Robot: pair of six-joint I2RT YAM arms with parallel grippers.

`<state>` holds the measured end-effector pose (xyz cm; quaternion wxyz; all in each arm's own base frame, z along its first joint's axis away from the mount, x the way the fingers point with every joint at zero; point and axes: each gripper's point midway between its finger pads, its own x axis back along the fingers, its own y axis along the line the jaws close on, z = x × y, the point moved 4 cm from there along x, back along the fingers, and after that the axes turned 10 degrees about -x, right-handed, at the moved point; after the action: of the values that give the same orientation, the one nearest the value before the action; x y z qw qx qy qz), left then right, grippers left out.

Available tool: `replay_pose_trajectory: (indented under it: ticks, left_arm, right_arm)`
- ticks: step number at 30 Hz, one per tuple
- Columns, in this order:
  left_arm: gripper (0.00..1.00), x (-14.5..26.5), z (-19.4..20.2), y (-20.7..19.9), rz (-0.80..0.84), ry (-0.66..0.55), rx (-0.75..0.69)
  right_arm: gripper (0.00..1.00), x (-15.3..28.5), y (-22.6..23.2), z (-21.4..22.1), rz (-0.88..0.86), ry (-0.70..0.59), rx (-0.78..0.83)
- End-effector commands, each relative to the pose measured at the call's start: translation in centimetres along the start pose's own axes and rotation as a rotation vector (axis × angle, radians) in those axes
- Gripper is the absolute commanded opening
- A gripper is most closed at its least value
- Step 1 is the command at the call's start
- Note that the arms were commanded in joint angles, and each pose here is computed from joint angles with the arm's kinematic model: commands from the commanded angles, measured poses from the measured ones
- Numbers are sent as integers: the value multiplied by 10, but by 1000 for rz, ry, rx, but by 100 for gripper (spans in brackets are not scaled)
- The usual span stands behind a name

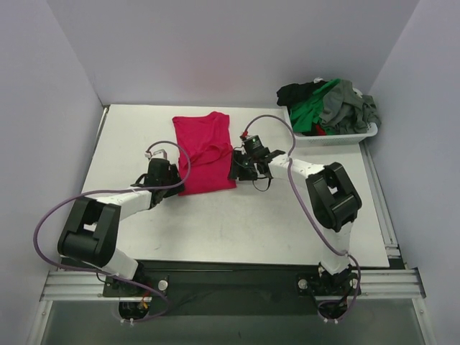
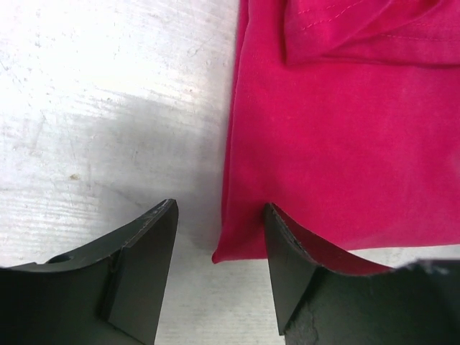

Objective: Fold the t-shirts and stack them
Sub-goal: Fold the folded rectangular tshirt in 1/3 of the way

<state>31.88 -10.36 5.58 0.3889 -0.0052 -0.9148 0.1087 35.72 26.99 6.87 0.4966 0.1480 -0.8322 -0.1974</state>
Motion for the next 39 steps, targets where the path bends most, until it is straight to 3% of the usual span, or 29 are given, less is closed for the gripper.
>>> replay_pose_trajectory:
  ticks: [1, 7, 12, 17, 19, 32, 39]
  left_arm:
    - [61, -7, -8, -7, 33, -12, 1]
    - [50, -11, -3, -6, 36, 2, -4]
    - [30, -12, 4, -7, 51, 23, -16]
    - [9, -12, 16, -7, 71, 54, -22]
    - [0, -8, 23, -6, 65, 63, -28]
    - [0, 48, 66, -20, 66, 67, -93]
    - [0, 91, 110, -20, 92, 92, -121]
  right_arm:
    - [47, -10, 1, -1, -6, 12, -24]
    - [39, -15, -4, 9, 6, 42, -40]
    - [26, -15, -6, 18, 7, 64, -39]
    - [2, -13, -13, 31, 7, 93, -48]
    - [0, -7, -13, 33, 4, 91, -49]
    - [0, 56, -43, 102, 112, 59, -1]
    - [0, 92, -52, 148, 164, 39, 44]
